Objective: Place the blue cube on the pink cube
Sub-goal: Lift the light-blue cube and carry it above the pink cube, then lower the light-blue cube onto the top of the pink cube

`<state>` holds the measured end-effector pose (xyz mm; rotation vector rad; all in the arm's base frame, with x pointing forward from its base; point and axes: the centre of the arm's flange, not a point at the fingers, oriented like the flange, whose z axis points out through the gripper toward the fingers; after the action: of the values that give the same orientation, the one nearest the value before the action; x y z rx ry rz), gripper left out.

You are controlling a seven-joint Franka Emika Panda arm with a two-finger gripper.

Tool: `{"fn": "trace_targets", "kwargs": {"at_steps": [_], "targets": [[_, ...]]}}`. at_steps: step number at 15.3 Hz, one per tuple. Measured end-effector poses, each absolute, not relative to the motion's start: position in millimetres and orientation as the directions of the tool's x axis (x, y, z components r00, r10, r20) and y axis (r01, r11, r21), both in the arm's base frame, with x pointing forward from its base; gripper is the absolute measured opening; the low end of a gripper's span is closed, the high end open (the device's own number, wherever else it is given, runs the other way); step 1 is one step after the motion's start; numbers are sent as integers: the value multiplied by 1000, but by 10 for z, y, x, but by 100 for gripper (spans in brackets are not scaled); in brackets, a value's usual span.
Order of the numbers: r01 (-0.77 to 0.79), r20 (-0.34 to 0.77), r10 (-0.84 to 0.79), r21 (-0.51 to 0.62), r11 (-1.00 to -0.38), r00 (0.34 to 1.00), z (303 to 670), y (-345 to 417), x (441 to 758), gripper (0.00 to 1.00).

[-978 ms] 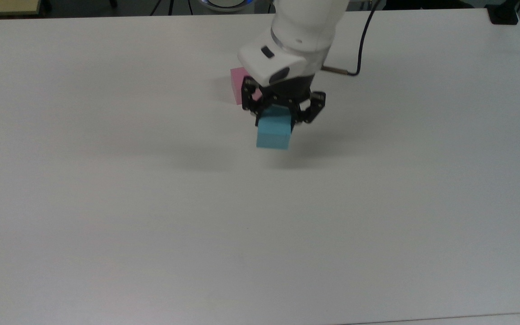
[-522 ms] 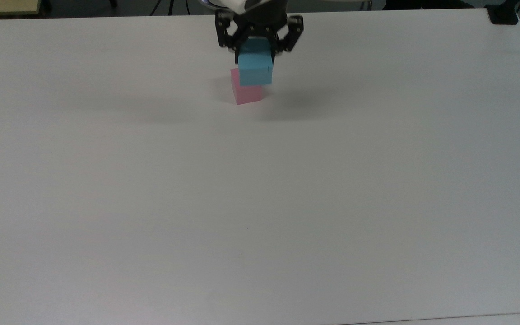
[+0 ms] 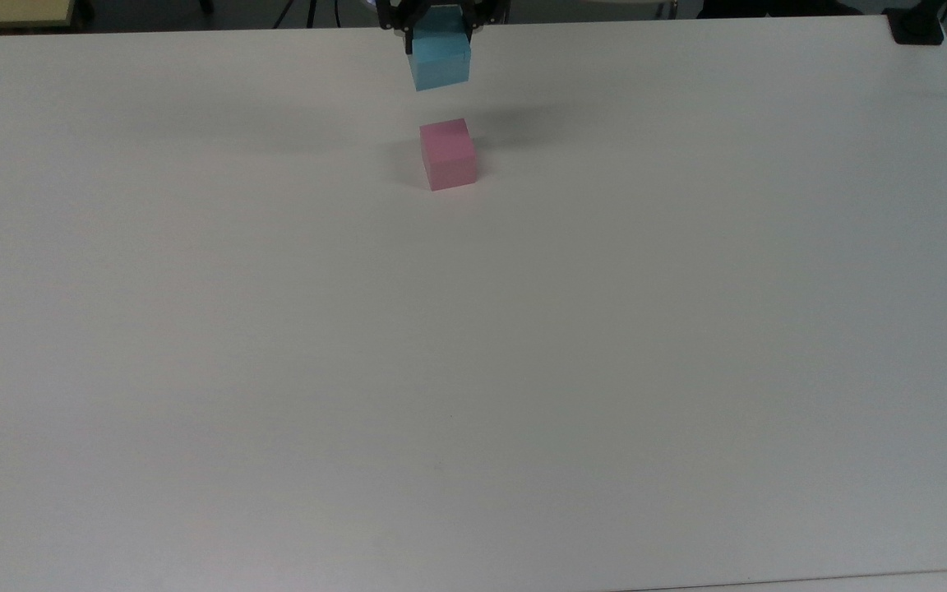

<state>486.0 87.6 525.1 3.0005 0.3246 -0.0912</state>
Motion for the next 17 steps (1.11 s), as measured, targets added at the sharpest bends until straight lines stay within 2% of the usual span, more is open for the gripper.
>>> {"fn": "trace_targets", "kwargs": {"at_steps": [3,8,13,17], "targets": [[299,-92,294,48,-953,951,5145,668,4783,61],[353,-18,352,54,-934,936,4982,573,4807,61],[360,38,363,66,-931,931,4641,609,4788,61],[266,40,269,58,-962,962,4527,635,4751,61]]}}
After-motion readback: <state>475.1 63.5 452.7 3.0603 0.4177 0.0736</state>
